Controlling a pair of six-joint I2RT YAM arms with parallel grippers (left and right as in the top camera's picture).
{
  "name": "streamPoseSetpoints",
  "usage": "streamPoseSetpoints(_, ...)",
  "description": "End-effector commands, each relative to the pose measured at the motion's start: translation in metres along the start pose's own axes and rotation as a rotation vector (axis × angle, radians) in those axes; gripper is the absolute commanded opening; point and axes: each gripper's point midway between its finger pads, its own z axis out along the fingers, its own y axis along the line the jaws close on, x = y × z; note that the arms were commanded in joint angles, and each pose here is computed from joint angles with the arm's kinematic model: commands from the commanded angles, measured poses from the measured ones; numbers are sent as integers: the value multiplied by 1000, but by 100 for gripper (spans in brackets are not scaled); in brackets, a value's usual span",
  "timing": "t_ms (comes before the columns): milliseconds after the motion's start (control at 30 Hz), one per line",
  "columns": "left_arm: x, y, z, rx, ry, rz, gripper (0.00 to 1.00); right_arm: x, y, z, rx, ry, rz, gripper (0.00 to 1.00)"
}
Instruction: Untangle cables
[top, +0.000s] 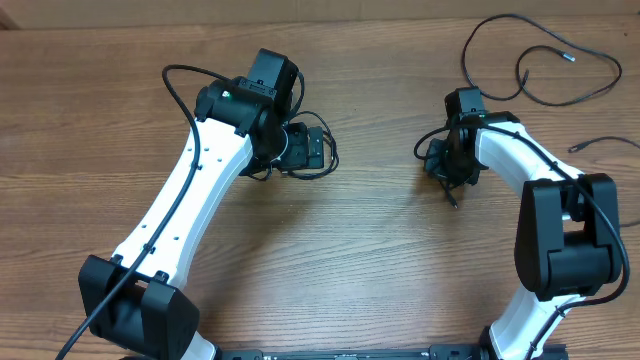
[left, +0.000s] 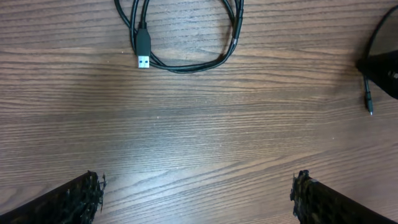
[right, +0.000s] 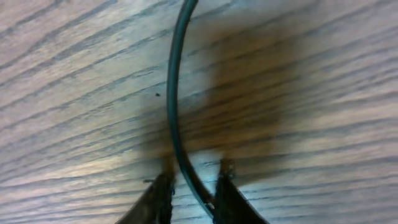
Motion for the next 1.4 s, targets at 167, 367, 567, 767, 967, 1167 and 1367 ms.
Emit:
streamPoseSetpoints(167, 1, -2, 3, 5, 10, -9, 100, -8, -23, -2, 121, -53, 4, 4)
streamPoseSetpoints(367, 1, -2, 3, 5, 10, -9, 100, -50, -25, -37, 177, -169, 8, 4)
streamPoseSetpoints(567, 2, -1, 3, 3, 14, -9, 100, -96, -16, -92, 166, -266, -123, 4)
streamPoseSetpoints(767, 2, -1, 3, 3, 14, -9, 100, -117, -43, -128, 202, -308, -45, 4)
streamPoseSetpoints(967, 1, -1, 3, 3, 12, -9, 100, -110, -70, -124, 162, -241, 31, 4)
streamPoseSetpoints(1167, 1, -2, 3, 4, 11, -9, 100, -96, -54, -115, -69, -143, 68, 14)
streamPoseSetpoints(1367, 1, -1, 3, 4, 11, -9, 100, -82, -27, -92, -193, -99, 34, 40)
